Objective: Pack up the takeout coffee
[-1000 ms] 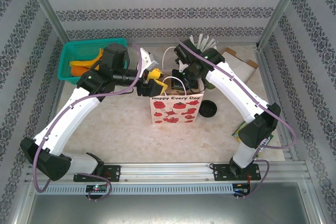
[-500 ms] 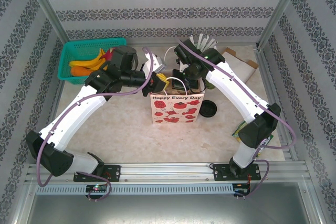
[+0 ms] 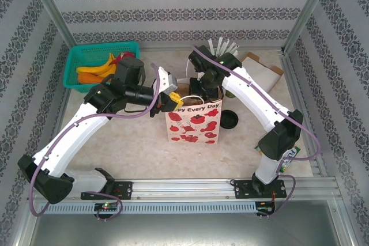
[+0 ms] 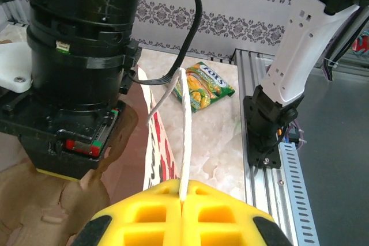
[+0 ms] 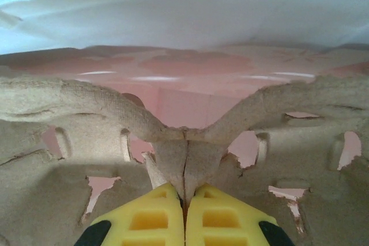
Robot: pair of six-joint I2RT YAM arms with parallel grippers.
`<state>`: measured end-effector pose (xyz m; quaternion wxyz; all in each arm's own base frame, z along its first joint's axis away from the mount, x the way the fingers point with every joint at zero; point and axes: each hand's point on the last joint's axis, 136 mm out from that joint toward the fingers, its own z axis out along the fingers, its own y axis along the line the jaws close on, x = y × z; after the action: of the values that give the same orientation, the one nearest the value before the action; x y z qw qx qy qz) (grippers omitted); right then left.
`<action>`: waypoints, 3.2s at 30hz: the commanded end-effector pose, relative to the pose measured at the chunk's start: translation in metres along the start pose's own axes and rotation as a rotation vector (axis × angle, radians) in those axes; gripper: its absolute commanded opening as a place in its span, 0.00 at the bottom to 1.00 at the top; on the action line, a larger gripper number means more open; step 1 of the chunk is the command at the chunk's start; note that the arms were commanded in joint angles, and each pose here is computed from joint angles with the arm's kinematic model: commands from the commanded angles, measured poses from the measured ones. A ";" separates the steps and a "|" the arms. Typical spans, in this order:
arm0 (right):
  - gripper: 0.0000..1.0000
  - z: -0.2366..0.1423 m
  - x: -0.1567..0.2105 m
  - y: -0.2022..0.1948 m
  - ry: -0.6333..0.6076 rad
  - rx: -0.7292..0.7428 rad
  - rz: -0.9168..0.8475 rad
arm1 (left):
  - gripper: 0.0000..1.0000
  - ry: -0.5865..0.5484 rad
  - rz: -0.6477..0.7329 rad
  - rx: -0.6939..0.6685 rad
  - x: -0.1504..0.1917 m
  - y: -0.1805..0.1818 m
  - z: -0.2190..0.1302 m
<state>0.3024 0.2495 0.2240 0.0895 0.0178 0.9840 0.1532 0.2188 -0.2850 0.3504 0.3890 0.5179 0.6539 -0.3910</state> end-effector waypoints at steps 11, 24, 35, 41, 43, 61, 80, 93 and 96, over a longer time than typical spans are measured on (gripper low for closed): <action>0.00 0.009 0.020 0.012 0.031 -0.002 -0.110 | 0.57 -0.050 -0.065 -0.071 -0.012 0.024 -0.009; 0.00 0.020 0.030 0.015 0.055 -0.015 -0.207 | 0.74 -0.181 -0.342 -0.457 -0.009 0.145 -0.048; 0.00 0.019 0.029 0.018 0.046 -0.032 -0.192 | 0.62 -0.146 -0.389 -0.342 -0.006 0.171 -0.014; 0.00 0.018 0.029 0.019 0.041 -0.043 -0.194 | 0.57 -0.135 -0.433 -0.279 -0.004 0.181 0.003; 0.00 0.019 0.028 0.020 0.036 -0.048 -0.193 | 0.53 -0.129 -0.453 -0.280 -0.002 0.187 0.009; 0.00 0.038 0.056 0.011 0.186 -0.015 -0.147 | 0.00 -0.249 -0.530 -0.381 -0.012 0.205 0.000; 0.00 0.065 0.040 0.015 0.172 0.016 -0.102 | 0.08 -0.189 -0.503 -0.330 -0.007 0.180 -0.001; 0.00 0.089 0.048 0.009 0.213 0.024 -0.138 | 0.24 -0.173 -0.494 -0.340 -0.006 0.162 -0.016; 0.00 0.096 0.051 0.006 0.235 0.034 -0.144 | 0.30 -0.176 -0.465 -0.330 -0.010 0.151 -0.022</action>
<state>0.2761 0.2887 0.1465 0.0070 -0.0564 0.9873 0.1481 0.3851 -0.2472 0.3342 0.4101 0.2245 0.7889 -0.3989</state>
